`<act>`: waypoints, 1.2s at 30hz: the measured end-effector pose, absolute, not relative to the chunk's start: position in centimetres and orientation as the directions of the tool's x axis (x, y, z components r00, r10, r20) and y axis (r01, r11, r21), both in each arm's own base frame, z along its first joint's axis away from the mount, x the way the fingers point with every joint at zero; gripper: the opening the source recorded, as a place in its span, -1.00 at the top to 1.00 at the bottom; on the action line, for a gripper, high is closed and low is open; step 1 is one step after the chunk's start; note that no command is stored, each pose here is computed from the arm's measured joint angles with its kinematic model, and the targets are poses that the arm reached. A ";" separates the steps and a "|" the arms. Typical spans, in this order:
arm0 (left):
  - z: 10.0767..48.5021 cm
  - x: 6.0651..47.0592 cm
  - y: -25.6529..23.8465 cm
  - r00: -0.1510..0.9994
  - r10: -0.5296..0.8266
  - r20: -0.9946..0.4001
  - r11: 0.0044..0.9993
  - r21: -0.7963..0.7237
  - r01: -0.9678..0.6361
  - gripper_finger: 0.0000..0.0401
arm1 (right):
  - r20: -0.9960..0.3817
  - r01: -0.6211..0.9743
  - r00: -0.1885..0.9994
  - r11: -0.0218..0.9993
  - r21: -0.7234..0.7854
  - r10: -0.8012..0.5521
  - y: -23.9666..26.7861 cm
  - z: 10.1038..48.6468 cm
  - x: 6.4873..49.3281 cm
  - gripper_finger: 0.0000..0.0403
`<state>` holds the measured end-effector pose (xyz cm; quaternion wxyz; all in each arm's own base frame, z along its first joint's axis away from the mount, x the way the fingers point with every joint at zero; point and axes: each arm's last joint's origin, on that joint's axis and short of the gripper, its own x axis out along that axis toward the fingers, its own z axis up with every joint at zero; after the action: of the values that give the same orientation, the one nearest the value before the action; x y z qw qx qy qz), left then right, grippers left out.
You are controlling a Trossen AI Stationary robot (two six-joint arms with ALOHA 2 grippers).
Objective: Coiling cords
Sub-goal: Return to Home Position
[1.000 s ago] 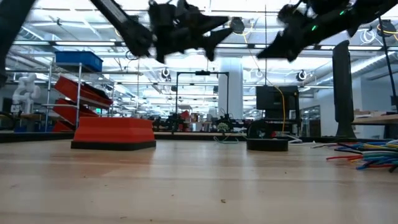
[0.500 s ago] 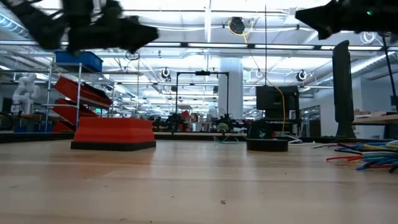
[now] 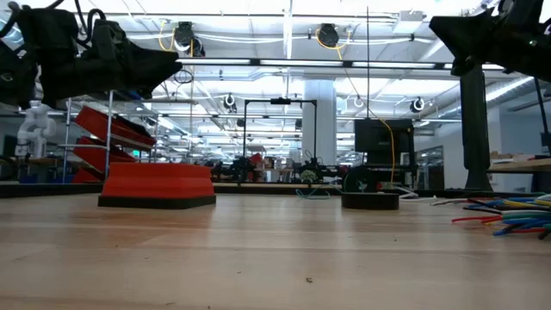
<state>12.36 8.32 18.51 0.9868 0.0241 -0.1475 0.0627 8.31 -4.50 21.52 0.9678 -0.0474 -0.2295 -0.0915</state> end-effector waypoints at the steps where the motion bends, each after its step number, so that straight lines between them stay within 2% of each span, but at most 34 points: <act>1: 18.5 12.4 8.3 0.949 0.116 0.292 0.990 0.039 -0.134 0.15 | 0.465 0.204 0.873 0.977 -0.066 -0.151 -4.5 21.7 8.2 0.89; 3: 18.3 12.4 8.5 0.950 0.143 0.277 0.986 0.039 -0.160 0.15 | 0.452 0.231 0.875 0.970 -0.076 -0.173 -4.5 21.5 8.3 0.89; 6: 18.3 12.3 8.6 0.947 0.154 0.281 0.985 0.033 -0.170 0.15 | 0.412 0.292 0.873 0.956 -0.010 -0.262 -4.9 21.0 8.4 0.89; 9: 18.3 12.3 8.5 0.949 0.151 0.278 0.987 0.017 -0.162 0.15 | 0.361 0.297 0.889 0.955 0.016 -0.283 -5.1 20.5 8.6 0.89; 36: 18.3 12.3 8.6 0.948 0.156 0.277 0.986 0.018 -0.167 0.15 | 0.334 0.293 0.899 0.956 0.026 -0.284 -5.2 20.2 8.7 0.89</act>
<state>12.34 8.55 18.27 0.9868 0.0206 -0.1385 0.0817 8.73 -5.15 20.24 0.9743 -0.0122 -0.1693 -0.1480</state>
